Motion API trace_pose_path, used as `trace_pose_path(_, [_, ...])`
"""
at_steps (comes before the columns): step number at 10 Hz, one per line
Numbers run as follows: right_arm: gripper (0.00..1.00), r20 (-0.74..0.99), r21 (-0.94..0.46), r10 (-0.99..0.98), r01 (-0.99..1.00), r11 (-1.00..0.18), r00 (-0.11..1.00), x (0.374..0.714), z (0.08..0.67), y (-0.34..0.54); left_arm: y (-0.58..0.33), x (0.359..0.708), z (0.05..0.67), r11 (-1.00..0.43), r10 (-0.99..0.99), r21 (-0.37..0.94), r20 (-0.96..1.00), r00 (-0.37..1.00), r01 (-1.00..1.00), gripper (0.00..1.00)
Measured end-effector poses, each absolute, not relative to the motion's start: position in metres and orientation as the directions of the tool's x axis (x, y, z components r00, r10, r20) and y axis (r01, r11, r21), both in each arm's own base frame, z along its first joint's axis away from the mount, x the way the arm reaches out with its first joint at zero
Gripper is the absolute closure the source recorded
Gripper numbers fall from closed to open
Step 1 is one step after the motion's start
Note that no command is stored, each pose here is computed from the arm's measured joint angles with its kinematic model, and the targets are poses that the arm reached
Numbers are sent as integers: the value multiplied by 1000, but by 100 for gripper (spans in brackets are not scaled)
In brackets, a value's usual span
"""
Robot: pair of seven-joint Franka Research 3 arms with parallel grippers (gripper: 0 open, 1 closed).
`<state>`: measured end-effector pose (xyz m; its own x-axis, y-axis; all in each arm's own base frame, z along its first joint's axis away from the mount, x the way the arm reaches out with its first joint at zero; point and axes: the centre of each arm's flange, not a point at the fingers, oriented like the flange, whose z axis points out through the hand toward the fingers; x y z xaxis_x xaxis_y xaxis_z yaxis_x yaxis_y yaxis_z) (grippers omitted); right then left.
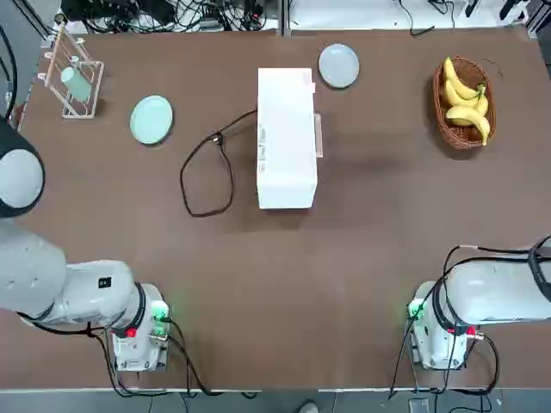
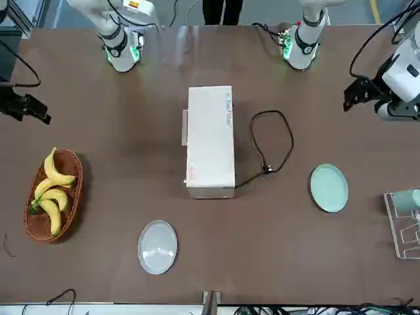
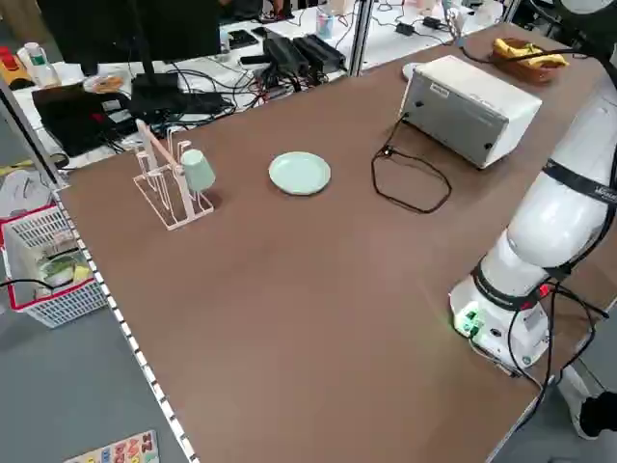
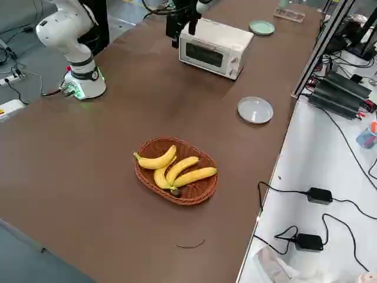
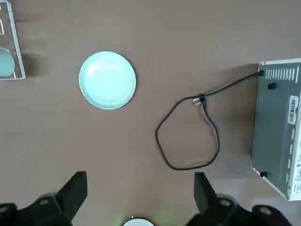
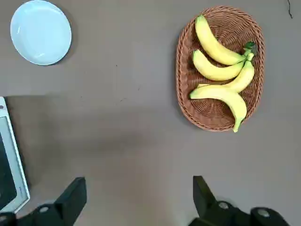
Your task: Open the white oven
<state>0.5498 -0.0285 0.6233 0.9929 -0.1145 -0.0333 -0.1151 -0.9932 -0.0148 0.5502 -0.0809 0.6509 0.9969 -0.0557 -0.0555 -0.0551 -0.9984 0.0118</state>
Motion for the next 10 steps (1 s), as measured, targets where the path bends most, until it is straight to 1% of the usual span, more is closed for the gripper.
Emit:
trace_pose_path(5, [0, -36, -15, -114, -115, -993, 993, 550, 623, -28, -80, 550, 651, -998, -69, 13, -56, 996, -69, 0])
trace_pose_path(6, [3, -38, -15, -112, -113, -994, 993, 549, 623, -27, -83, 550, 651, -997, -74, 27, -54, 996, -73, 0])
trace_pose_path(8, [15, -36, -15, -109, -109, -994, 993, 550, 622, -25, -113, 548, 648, -995, -79, 65, -58, 995, -75, 0])
trace_pose_path(9, [29, -31, -16, -108, -108, -994, 994, 552, 618, -25, -145, 547, 641, -996, -52, 72, -57, 997, -48, 0])
trace_pose_path(10, [48, -20, -17, -92, -92, -996, 996, 556, 606, -25, -182, 546, 630, -997, -25, 80, -48, 999, -21, 4])
